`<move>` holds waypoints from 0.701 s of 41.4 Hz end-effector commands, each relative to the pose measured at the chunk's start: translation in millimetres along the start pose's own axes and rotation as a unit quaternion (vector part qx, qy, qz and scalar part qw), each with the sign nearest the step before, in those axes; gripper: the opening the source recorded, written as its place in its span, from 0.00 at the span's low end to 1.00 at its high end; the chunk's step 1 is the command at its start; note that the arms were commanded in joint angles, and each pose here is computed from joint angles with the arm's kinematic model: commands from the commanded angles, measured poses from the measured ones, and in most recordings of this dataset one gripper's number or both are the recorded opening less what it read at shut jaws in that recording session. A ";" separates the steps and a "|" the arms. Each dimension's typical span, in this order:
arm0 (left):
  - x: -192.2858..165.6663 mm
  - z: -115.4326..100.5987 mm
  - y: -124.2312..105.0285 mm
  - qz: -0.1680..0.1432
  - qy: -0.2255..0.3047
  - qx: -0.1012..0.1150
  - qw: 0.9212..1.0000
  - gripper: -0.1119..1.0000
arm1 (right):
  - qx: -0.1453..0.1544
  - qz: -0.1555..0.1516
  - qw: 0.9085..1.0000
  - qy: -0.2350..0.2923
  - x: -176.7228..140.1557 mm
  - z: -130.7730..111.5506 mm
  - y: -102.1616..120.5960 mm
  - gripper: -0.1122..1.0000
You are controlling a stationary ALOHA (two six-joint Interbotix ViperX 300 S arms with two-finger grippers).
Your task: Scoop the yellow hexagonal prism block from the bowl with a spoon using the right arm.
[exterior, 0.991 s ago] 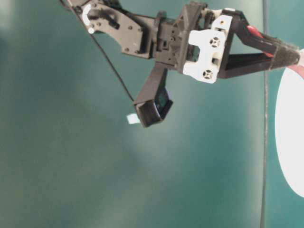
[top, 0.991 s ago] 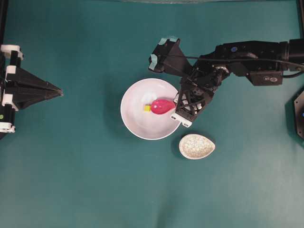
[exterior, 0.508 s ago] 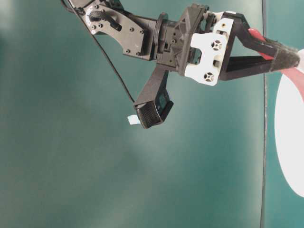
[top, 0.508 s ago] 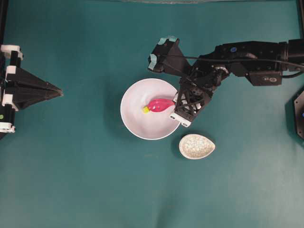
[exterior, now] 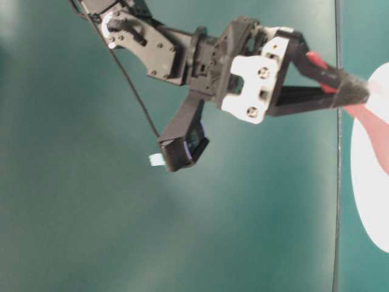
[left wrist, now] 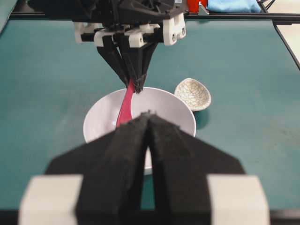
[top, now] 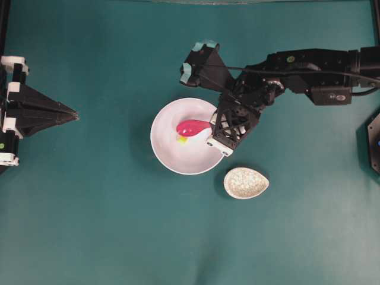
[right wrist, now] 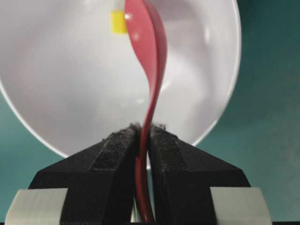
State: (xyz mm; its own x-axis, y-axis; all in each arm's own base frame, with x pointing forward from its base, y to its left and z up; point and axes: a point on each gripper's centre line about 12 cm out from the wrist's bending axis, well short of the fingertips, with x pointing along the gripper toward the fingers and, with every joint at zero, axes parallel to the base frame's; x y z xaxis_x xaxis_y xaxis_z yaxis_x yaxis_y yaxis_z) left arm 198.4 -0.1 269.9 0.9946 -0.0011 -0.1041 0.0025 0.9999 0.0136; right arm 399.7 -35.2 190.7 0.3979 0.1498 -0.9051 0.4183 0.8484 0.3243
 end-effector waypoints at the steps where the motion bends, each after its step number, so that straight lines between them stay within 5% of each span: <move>1: 1.2 6.1 0.1 0.000 -0.008 0.001 1.000 0.11 | -0.009 0.018 0.999 -0.040 -34.1 13.9 12.7 0.23; 16: 1.3 3.9 0.4 0.001 0.002 0.001 1.000 0.11 | -0.052 0.046 0.997 -0.037 -111.6 -17.5 41.8 0.23; 23: 1.8 3.3 0.0 0.000 0.003 0.000 1.000 0.11 | -0.082 0.065 0.994 -0.028 -117.1 -53.8 62.3 0.23; 29: 2.5 1.9 0.3 0.001 0.006 0.000 1.000 0.11 | -0.077 0.078 0.994 -0.026 -105.8 -80.4 70.6 0.23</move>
State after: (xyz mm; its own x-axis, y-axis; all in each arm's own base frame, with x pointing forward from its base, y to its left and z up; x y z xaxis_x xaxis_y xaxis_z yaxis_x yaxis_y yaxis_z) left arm 198.4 -0.1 267.4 0.9923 -0.0009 -0.1239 0.0026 0.9999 0.0135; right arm 328.2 42.9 280.8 0.4524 0.2555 -0.8544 0.2389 0.8883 0.3922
